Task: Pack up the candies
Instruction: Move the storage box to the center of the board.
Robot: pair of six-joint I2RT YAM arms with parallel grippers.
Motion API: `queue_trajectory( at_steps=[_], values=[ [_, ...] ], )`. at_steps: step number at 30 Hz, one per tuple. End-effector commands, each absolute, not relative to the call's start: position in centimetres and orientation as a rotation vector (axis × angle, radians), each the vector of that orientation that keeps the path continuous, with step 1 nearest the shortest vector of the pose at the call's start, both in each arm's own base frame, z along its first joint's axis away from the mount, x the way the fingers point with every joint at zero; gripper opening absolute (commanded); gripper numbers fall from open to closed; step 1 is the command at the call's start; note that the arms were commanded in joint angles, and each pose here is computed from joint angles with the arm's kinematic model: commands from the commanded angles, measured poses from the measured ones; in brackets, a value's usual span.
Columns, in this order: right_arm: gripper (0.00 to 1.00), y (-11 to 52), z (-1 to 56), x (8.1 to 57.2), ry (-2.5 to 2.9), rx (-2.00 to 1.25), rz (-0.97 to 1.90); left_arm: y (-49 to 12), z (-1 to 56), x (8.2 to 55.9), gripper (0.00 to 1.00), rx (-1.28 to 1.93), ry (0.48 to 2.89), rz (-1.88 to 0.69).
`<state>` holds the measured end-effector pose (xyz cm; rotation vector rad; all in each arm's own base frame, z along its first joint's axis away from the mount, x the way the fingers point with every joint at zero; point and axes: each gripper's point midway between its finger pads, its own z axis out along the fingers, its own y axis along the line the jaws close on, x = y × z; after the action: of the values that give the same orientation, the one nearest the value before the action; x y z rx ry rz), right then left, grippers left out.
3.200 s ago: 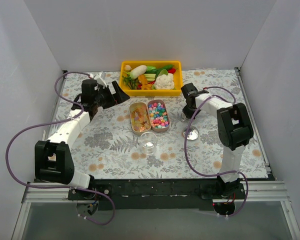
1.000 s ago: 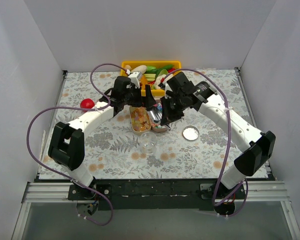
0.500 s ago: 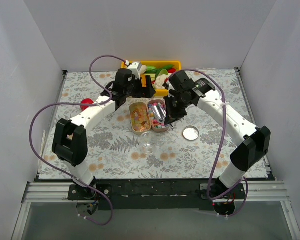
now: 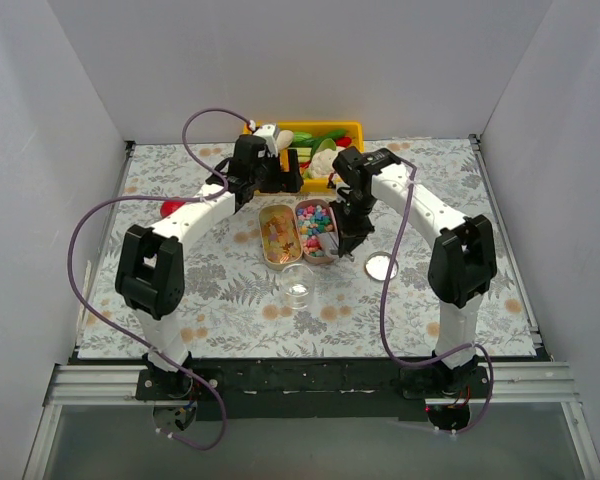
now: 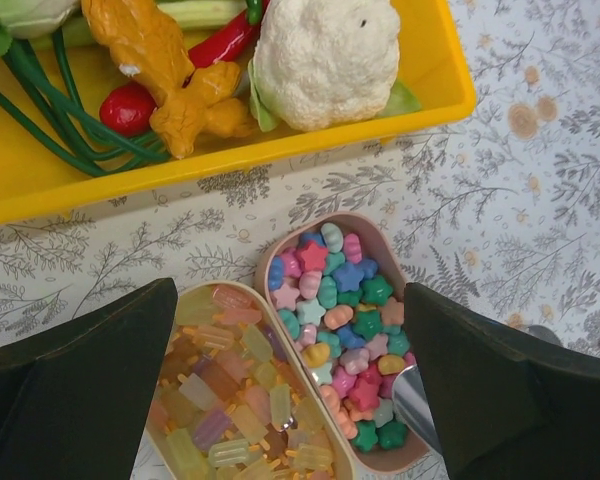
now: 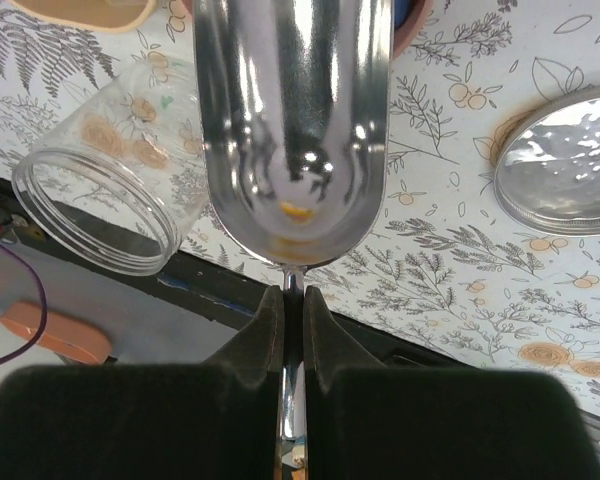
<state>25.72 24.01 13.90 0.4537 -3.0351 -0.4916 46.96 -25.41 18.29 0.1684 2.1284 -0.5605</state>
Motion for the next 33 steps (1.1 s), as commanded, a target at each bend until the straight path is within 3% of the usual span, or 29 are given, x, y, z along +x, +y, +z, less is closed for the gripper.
queue_trajectory(
  at_steps=[1, 8, 20, 27, 33],
  values=[
    [0.01, 24.4, 15.9, 26.9, -3.052, 0.496, -0.521, -25.0, 16.2, 46.7, 0.98, 0.225, 2.170, -0.513],
    [0.01, 24.7, 16.3, 26.6, -3.040, 0.490, -0.552, -25.7, 11.5, 47.9, 0.98, 0.274, 2.277, -0.485],
    [0.01, 23.9, 15.3, 25.5, -3.008, 0.486, -0.508, -25.3, 9.6, 51.8, 0.98, 0.234, 2.286, -0.333],
    [0.01, 23.4, 15.0, 24.8, -2.998, 0.484, -0.484, -28.9, 9.5, 50.4, 0.98, 0.456, 2.242, -0.477],
    [0.01, 23.0, 14.9, 24.8, -3.013, 0.476, -0.453, -29.9, 9.5, 49.2, 0.81, 0.437, 2.256, -0.565]
  ],
)
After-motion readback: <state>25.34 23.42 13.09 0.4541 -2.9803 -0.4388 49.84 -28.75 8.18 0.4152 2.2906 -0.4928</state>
